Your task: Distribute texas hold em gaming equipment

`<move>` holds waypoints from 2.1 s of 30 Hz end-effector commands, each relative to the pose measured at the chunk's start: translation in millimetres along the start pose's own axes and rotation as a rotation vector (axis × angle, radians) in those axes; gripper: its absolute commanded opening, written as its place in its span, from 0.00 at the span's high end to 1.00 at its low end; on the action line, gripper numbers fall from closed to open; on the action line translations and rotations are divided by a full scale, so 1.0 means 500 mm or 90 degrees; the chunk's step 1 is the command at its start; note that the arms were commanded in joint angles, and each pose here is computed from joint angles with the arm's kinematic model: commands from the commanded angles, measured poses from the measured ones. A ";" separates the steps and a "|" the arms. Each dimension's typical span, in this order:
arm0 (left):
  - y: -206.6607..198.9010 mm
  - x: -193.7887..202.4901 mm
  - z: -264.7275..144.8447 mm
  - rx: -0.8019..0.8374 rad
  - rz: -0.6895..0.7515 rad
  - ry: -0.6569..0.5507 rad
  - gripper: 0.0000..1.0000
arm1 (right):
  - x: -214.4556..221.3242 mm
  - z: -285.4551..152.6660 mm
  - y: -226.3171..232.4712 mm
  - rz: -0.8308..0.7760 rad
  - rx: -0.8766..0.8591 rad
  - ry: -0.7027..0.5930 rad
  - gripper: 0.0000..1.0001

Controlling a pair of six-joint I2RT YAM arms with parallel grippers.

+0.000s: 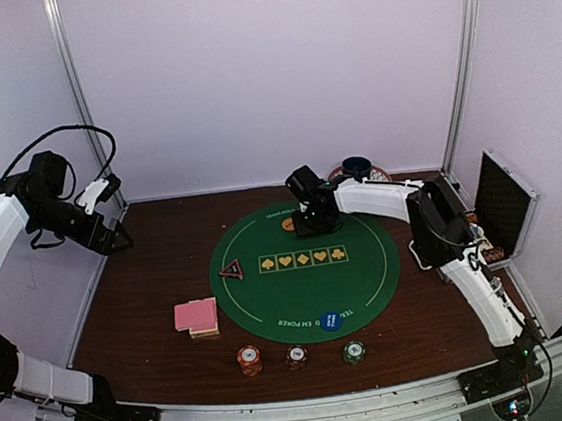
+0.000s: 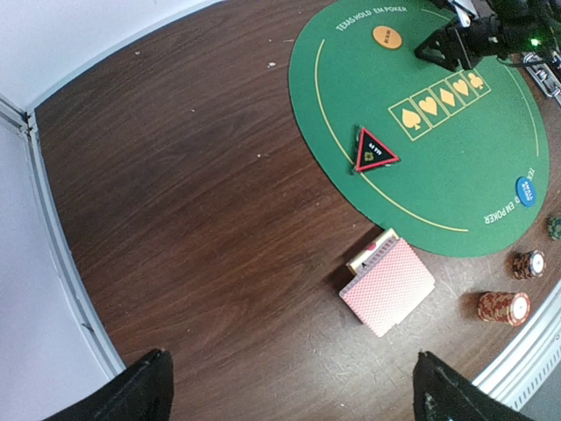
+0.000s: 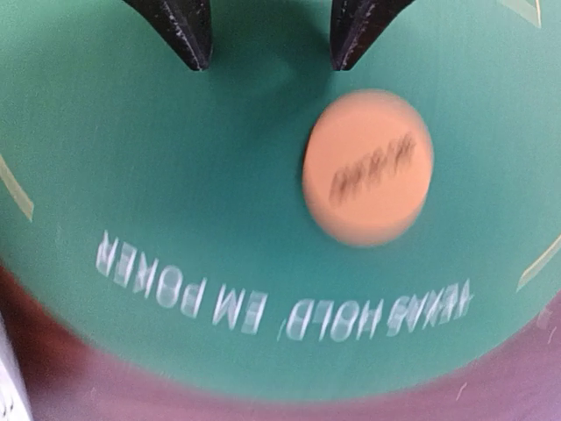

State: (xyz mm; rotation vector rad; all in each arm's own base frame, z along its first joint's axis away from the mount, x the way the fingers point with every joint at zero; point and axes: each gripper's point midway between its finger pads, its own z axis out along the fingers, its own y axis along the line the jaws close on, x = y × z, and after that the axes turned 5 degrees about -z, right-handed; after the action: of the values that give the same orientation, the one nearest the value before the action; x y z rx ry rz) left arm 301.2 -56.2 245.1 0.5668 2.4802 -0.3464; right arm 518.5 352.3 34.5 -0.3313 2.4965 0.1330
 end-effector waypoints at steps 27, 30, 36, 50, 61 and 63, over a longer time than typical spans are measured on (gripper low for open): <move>-0.027 0.006 -0.025 0.026 0.005 -0.016 0.02 | 0.430 -0.300 0.157 -0.265 -0.161 0.183 0.48; -0.027 0.007 -0.025 0.025 0.005 -0.014 0.02 | 0.447 -0.297 0.146 -0.271 -0.151 0.194 0.50; -0.029 0.009 -0.025 0.027 0.006 -0.014 0.02 | 0.477 -0.297 0.113 -0.285 -0.122 0.216 0.53; -0.030 0.005 -0.025 0.032 0.005 -0.017 0.02 | 0.469 -0.335 0.069 -0.310 -0.080 0.208 0.54; -0.024 0.008 -0.021 0.025 0.002 -0.010 0.02 | 0.327 -0.449 0.182 -0.320 -0.182 0.101 0.28; -0.024 0.009 -0.020 0.024 0.000 -0.008 0.03 | 0.311 -0.482 0.222 -0.350 -0.212 0.079 0.19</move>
State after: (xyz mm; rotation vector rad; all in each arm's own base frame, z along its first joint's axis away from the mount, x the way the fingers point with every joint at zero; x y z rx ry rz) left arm 287.6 -63.3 249.6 0.5769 2.4778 -0.4053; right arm 243.9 351.8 82.4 -1.0924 2.5514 0.1800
